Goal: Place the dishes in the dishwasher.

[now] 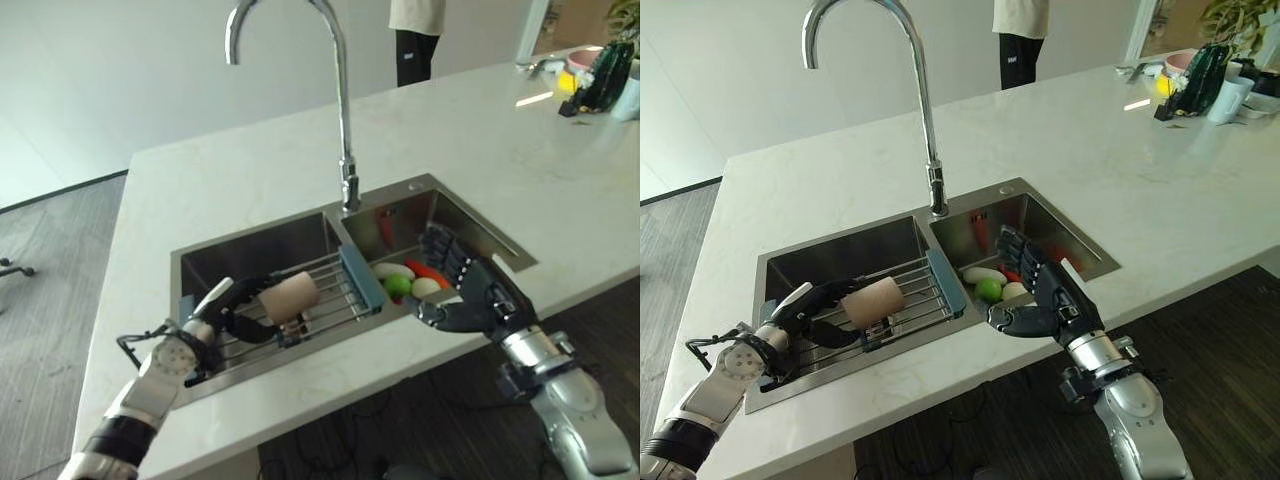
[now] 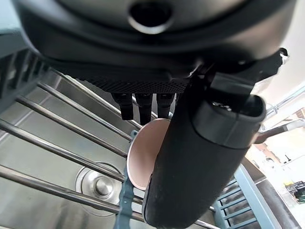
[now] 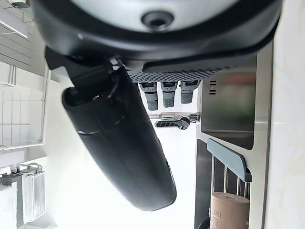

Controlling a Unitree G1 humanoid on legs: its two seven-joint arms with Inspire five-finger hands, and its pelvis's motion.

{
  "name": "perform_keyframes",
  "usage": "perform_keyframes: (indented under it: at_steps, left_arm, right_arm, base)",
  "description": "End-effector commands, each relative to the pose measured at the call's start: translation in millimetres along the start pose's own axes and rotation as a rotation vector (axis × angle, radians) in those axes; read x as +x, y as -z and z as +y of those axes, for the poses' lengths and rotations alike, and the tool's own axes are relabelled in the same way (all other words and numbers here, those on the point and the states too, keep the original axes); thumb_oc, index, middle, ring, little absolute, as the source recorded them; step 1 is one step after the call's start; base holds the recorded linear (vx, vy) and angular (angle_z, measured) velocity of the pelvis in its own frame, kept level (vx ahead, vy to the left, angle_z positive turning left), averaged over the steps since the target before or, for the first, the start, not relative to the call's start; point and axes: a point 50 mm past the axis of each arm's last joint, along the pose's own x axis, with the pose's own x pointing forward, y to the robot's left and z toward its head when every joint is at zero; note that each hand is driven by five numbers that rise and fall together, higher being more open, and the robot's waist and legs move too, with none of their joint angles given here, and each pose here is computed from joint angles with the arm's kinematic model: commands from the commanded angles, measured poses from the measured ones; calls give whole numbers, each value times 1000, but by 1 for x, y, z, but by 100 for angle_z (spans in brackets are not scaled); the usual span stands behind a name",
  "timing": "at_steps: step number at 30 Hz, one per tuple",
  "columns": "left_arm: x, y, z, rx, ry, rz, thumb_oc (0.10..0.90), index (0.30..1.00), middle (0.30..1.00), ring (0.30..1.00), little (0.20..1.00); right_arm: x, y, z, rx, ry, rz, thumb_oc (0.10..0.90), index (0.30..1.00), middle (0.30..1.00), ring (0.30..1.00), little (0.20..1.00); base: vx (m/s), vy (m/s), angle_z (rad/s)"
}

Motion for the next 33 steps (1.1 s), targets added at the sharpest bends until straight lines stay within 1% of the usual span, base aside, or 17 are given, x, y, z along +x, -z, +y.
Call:
perform_keyframes:
  at_steps: [1, 19, 33]
  left_arm:
    - [16, -52, 33, 75, -142, -190, 800, 900, 900, 900, 900]
    - [24, -59, 21, 71, -94, -194, 800, 900, 900, 900, 900]
    - [41, -70, 7, 145, 2, -158, 800, 900, 900, 900, 900]
  right_arm:
    - [17, -42, -9, -80, -9, -223, 800, 900, 900, 900, 900]
    - [16, -41, -7, -83, -20, -216, 800, 900, 900, 900, 900]
    - [21, -42, -2, -74, -48, -219, 800, 900, 900, 900, 900]
  base:
    - [0, 0, 0]
    - [2, -2, -2]
    - [0, 1, -2]
